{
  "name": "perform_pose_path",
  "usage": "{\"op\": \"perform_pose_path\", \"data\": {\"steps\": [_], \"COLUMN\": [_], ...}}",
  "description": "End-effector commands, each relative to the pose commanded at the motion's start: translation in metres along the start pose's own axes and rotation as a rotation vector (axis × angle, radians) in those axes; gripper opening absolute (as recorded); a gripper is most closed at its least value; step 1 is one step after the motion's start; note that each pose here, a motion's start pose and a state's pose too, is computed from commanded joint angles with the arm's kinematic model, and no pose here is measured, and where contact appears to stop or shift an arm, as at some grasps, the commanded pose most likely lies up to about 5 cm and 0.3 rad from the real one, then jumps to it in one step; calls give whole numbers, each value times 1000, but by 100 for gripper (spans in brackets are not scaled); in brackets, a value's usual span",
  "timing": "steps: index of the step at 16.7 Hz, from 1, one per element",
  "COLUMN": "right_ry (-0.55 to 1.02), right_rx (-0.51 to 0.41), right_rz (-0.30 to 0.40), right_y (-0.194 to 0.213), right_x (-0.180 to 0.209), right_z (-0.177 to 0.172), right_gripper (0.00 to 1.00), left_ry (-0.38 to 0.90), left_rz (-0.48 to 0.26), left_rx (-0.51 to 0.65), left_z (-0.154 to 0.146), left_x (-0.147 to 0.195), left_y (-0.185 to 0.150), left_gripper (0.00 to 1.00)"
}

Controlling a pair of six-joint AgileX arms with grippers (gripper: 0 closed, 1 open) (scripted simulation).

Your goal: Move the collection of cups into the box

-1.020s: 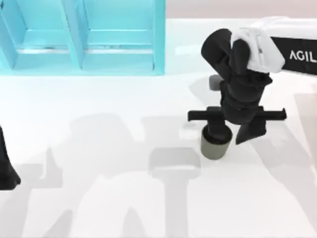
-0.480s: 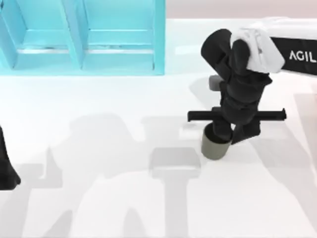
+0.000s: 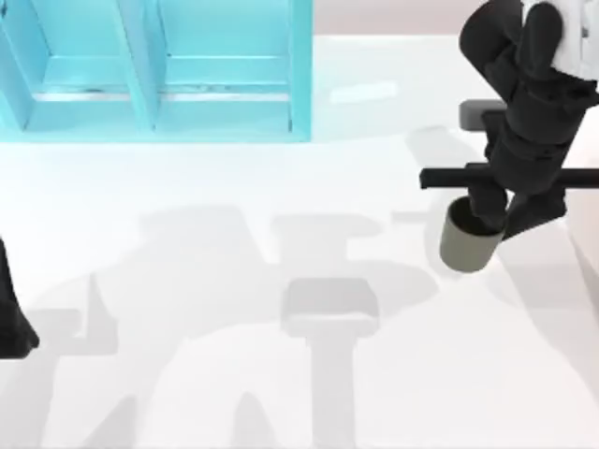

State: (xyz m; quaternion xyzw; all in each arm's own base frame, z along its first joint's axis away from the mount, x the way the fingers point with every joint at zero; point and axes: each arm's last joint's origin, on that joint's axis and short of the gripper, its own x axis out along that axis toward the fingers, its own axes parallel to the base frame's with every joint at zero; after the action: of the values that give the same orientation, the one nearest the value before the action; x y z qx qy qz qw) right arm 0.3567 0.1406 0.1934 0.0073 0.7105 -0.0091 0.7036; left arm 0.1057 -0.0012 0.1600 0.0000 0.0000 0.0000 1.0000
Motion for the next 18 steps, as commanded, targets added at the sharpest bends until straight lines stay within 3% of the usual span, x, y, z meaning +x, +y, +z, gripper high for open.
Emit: {"op": "perform_pose_path", "data": {"steps": [4, 9, 12, 15, 18], "right_ry": [-9, -7, -16, -23, -20], "right_rx": [-11, -13, -11, -10, -9], "right_rz": [4, 2, 4, 0, -12], "right_y": [-42, -43, -66, -123, -208], "right_x": [-44, -44, -49, -57, -64], "right_z": [-6, -6, 1, 9, 3], "right_gripper": [0, 0, 0, 0, 0], "left_ry": [0, 0, 0, 0, 0], "left_rz": [0, 0, 0, 0, 0], "left_rx": [0, 0, 0, 0, 0], "left_z": [0, 0, 0, 0, 0], "left_x": [0, 0, 0, 0, 0], "left_y": [0, 0, 0, 0, 0], "left_gripper": [100, 100, 100, 100, 100]}}
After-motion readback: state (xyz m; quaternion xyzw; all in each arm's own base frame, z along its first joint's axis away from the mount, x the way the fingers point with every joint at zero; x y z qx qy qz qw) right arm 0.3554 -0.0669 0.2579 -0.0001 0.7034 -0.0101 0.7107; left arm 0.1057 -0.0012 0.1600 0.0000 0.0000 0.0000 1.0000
